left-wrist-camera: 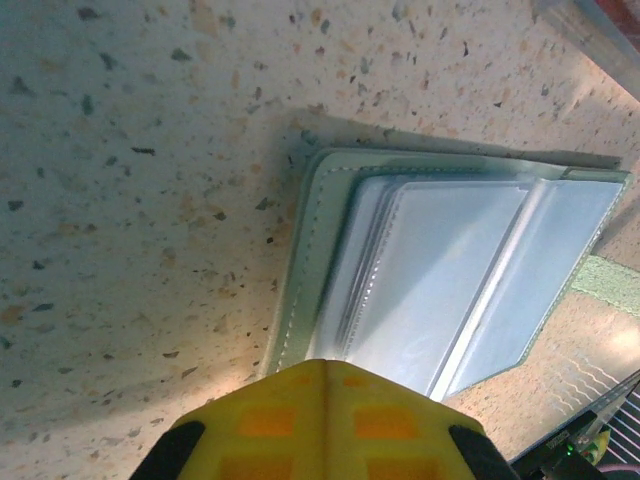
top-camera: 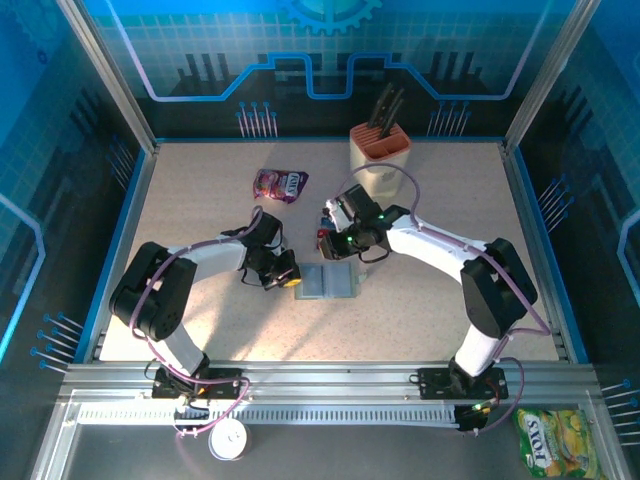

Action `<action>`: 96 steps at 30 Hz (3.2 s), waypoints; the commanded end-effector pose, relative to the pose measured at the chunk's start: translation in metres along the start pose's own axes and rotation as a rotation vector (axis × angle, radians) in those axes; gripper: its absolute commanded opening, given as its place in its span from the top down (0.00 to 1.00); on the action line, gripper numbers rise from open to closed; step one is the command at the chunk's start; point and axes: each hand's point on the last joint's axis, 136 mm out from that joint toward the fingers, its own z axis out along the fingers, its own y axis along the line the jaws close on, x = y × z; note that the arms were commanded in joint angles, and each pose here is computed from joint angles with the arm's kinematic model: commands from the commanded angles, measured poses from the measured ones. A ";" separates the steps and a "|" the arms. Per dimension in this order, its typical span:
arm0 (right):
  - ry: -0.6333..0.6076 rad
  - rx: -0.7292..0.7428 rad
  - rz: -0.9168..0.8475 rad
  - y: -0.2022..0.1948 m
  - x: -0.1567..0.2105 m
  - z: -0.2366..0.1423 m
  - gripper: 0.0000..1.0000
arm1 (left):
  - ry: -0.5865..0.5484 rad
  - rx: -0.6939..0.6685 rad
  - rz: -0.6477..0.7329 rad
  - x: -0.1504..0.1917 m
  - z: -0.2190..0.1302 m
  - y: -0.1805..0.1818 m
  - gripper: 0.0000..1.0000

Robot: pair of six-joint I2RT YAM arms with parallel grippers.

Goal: Take the credit cards out of the card holder

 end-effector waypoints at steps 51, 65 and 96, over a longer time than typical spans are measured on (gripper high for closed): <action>0.237 -0.255 0.372 0.034 0.062 0.077 0.60 | 0.030 -0.085 -0.037 0.016 0.012 0.029 1.00; 0.250 -0.117 0.327 0.011 0.072 0.062 0.59 | 0.029 -0.102 -0.033 0.015 0.010 0.031 1.00; 0.152 -0.447 0.490 -0.003 0.074 0.065 0.59 | -0.002 0.062 -0.009 0.012 0.002 -0.035 0.73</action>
